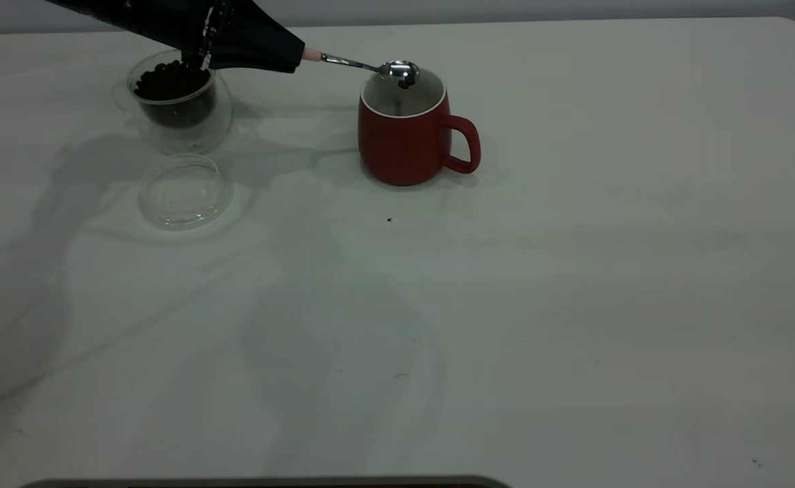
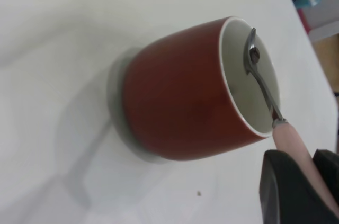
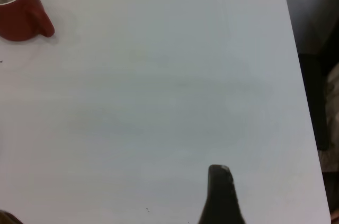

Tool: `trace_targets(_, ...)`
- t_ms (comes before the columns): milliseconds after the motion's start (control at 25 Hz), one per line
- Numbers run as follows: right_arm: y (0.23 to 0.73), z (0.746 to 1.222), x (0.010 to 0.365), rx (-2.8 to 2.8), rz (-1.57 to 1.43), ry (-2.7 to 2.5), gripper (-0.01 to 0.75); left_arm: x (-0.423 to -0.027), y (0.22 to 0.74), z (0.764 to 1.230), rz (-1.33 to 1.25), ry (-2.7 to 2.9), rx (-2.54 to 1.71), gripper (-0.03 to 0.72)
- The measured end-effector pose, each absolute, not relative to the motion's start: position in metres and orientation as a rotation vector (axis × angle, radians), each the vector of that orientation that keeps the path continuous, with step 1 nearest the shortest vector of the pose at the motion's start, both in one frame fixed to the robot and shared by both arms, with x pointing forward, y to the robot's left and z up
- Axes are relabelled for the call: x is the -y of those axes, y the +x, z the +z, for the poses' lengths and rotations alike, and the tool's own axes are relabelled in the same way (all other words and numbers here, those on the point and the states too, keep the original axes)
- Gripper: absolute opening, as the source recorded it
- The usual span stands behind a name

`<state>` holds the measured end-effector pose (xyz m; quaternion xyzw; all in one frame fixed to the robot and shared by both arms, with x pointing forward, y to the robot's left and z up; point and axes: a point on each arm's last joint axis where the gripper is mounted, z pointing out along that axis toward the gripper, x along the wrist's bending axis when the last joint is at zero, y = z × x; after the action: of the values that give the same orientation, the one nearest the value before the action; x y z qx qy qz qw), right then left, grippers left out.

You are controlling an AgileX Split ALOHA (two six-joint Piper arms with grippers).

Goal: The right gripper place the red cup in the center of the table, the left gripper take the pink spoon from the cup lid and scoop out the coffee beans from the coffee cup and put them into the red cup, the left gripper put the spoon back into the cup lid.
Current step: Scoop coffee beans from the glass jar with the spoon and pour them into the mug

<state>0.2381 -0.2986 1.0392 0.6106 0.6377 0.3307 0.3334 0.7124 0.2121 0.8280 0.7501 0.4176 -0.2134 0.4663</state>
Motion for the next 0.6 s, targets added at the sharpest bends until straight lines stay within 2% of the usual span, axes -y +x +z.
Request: trace_targets(600, 0.238, 1.039, 0.299, -1.665, 0.864, 1.594, 0.589, -0.216, 0.707, 0.839, -0.542, 1.883, -0.901, 0.123)
